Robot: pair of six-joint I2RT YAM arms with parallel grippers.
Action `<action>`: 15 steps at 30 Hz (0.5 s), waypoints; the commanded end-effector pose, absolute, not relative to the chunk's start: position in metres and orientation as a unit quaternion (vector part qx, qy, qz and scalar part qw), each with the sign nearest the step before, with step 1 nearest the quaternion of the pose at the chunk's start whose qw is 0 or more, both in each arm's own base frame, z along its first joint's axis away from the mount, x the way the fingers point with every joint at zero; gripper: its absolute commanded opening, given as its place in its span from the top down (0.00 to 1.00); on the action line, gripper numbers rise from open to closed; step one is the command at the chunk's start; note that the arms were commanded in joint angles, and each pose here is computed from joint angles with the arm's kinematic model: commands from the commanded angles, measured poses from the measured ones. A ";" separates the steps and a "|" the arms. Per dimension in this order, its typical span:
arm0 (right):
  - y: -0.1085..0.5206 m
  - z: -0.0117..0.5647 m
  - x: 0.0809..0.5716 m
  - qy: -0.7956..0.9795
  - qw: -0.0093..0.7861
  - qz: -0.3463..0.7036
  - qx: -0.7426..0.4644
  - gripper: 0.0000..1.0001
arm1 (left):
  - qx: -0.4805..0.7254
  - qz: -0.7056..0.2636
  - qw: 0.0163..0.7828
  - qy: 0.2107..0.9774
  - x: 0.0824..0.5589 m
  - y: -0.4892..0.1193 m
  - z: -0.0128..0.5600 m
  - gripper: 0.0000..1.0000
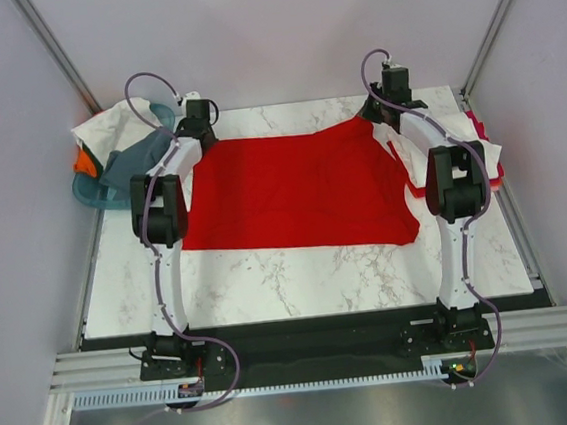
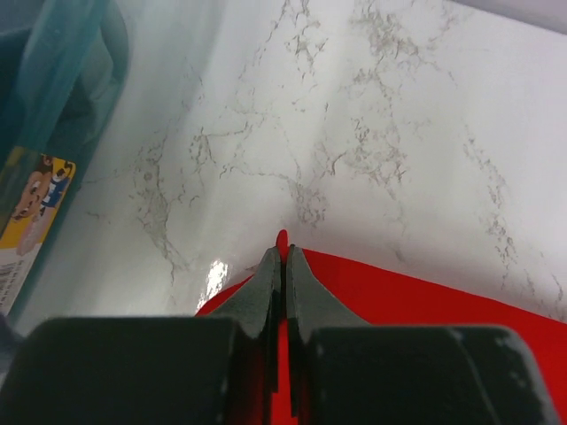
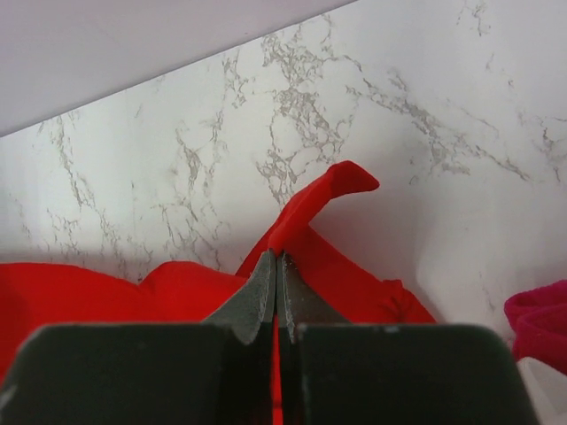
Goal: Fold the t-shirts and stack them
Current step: Fold the tshirt
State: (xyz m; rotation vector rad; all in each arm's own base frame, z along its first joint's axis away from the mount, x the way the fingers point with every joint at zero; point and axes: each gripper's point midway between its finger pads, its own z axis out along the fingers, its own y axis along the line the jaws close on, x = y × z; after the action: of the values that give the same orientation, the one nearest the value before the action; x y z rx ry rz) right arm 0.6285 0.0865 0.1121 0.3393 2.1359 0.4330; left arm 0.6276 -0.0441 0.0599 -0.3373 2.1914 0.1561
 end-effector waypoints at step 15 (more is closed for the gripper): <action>0.092 0.151 0.558 0.872 0.462 0.100 0.128 1.00 | -0.110 0.069 0.561 0.818 0.599 -0.040 0.143 0.98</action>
State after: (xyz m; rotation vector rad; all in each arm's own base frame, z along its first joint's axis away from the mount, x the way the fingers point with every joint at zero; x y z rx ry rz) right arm 0.5632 0.1056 0.1108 0.3000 2.2301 0.3295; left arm 0.5931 -0.0430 0.0809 -0.2748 2.0996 0.1490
